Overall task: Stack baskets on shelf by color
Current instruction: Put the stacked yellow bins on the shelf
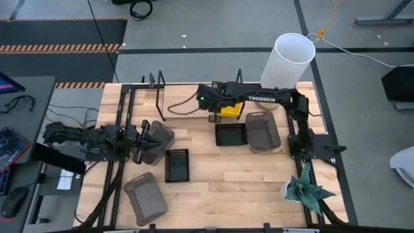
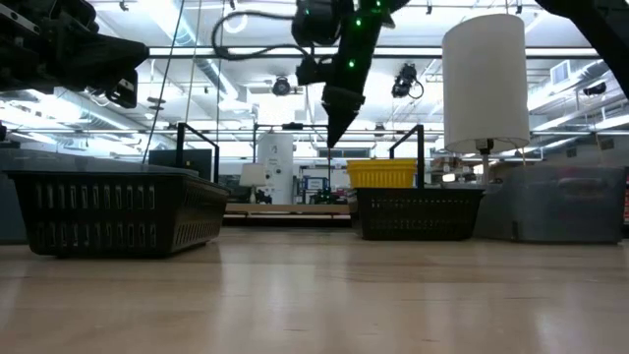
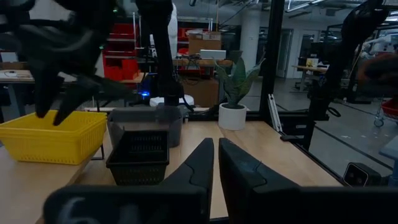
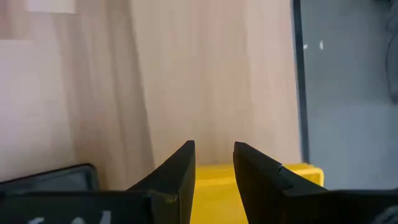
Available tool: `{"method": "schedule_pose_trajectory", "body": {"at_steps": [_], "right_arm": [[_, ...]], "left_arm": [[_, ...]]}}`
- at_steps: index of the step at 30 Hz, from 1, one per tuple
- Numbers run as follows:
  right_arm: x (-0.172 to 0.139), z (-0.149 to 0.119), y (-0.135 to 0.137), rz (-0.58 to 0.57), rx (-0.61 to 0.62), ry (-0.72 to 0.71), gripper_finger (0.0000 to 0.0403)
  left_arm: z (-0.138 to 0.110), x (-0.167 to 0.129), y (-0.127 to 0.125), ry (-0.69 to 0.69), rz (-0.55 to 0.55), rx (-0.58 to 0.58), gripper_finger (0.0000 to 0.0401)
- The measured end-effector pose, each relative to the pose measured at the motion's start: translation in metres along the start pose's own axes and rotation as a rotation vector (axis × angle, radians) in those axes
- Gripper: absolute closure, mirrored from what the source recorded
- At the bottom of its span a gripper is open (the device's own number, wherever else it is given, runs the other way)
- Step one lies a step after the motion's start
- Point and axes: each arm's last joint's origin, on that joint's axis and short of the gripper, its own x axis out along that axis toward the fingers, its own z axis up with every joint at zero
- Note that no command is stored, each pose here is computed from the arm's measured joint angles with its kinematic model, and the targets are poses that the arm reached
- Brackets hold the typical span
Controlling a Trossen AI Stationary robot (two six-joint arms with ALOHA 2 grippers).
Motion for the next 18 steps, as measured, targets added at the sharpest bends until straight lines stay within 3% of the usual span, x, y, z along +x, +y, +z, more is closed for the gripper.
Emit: {"method": "schedule_pose_trajectory", "body": {"at_steps": [9,18], "right_arm": [[0.032,-0.021,-0.003,0.015,-0.002,0.089,0.0289],[0.015,-0.006,0.003,0.009,-0.034,0.013,0.0289]], "left_arm": [[0.0,0.0,0.0,0.0,0.0,0.0,0.0372],[0.0,0.0,0.0,0.0,0.0,0.0,0.0371]]}}
